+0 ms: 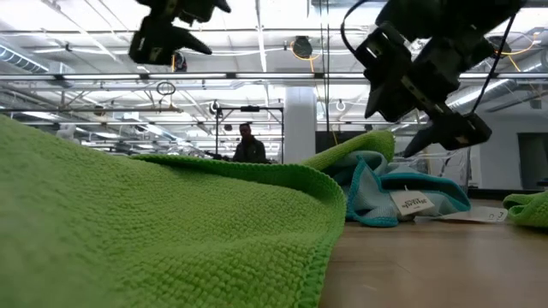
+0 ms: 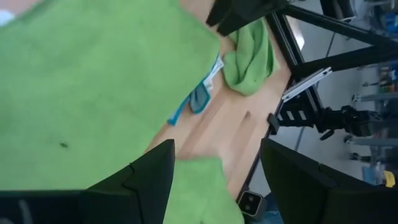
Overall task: Sort microfiber towel by color & place in baskets
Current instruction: Fold the top green towel
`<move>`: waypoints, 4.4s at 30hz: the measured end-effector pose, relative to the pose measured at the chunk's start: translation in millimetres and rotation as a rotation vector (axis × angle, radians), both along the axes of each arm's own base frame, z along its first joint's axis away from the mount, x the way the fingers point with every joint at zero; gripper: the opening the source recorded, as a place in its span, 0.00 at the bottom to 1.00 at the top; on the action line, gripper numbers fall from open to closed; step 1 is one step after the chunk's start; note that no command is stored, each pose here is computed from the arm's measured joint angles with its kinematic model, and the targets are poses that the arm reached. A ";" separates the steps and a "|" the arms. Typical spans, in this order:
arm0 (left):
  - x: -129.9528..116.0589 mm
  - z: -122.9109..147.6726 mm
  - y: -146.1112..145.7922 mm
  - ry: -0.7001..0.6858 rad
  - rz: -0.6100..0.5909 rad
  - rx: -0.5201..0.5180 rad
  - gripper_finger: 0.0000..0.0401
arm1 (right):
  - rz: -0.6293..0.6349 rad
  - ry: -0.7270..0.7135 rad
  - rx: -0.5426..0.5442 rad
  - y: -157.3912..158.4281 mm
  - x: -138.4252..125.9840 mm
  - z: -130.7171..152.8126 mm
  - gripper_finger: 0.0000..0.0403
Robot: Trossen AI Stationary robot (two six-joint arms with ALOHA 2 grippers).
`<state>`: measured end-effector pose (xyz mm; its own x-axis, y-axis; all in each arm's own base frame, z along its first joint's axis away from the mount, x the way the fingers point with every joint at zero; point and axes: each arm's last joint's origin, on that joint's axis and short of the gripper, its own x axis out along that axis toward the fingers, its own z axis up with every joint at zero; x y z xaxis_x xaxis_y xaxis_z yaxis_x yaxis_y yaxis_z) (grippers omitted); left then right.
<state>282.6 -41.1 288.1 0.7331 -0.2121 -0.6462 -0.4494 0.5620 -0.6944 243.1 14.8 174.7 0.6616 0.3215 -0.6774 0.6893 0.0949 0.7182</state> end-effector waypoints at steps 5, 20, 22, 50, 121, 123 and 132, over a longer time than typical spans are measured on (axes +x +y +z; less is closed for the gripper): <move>27.0 14.0 -0.2 -0.051 -0.094 0.115 0.60 | -0.064 -0.098 0.042 -0.7 -4.7 -13.1 0.70; 69.9 26.4 0.5 -0.080 -0.169 0.329 0.60 | -0.091 -0.078 0.097 12.1 -4.2 -25.2 0.63; 69.6 25.3 2.8 -0.072 -0.168 0.333 0.60 | -0.090 -0.080 0.100 12.3 -0.9 -29.1 0.62; 66.2 22.6 12.7 -0.019 -0.173 0.458 0.60 | -0.071 -0.189 0.208 11.7 13.6 -28.0 0.32; 67.1 23.8 13.6 -0.019 -0.139 0.617 0.60 | -0.093 -0.224 0.200 -2.6 18.9 -31.7 0.10; 69.0 24.2 13.6 -0.034 -0.127 0.618 0.60 | -0.092 -0.231 0.195 -3.5 19.2 -31.3 0.03; 84.6 -3.1 12.5 0.038 -0.071 0.496 0.60 | -0.033 -0.256 0.202 -3.0 28.2 -20.3 0.01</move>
<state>367.3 -28.6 285.0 0.7023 0.0786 -0.7075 -0.4177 0.8503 -0.3202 271.2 11.9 154.5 0.8144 0.4079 -0.4126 0.4845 -0.0868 0.8705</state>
